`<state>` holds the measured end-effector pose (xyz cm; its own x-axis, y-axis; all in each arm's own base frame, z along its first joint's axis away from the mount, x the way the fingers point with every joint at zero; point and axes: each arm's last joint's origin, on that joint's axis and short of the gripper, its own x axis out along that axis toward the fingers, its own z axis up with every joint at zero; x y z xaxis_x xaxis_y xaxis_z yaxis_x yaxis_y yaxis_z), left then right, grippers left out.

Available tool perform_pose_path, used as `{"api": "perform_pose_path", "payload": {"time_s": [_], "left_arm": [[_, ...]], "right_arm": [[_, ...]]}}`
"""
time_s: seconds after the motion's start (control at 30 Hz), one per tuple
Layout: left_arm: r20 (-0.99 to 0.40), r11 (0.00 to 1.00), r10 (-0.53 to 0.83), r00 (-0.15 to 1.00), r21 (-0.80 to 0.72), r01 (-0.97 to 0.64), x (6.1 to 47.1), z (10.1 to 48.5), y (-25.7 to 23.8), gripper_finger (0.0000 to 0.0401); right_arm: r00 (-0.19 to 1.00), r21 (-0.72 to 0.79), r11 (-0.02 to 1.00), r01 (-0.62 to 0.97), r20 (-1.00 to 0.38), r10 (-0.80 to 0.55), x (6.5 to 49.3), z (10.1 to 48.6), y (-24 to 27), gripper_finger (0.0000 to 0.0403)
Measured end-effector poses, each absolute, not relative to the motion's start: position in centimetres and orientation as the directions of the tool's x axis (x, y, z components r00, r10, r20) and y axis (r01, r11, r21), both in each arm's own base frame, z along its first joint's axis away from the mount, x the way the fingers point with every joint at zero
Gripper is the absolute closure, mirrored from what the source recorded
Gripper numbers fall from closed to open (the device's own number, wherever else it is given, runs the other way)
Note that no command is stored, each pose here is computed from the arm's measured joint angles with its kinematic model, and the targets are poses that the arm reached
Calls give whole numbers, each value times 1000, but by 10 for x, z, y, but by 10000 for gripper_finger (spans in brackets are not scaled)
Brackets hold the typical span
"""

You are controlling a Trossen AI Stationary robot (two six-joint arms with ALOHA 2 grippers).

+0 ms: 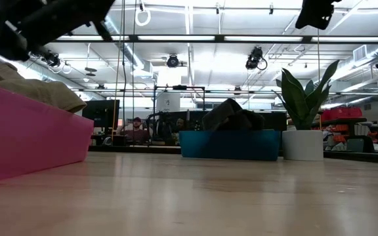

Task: Pick & Place hat
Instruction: Return to Home Position

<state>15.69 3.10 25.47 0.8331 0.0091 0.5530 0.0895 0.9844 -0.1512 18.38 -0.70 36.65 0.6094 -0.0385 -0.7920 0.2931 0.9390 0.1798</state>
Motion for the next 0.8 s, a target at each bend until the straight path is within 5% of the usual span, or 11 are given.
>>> {"api": "perform_pose_path", "payload": {"time_s": [0.47,0.8], "left_arm": [[686,980,-11,727,-137,144,110,239,13,400],[659,982,-22,752,-127,141,102,232,3,400]], "right_arm": [[640,227,921,316,-768,-30,187,369,-7,399],[656,243,915,323,-754,-31,189,370,-7,395]]}}
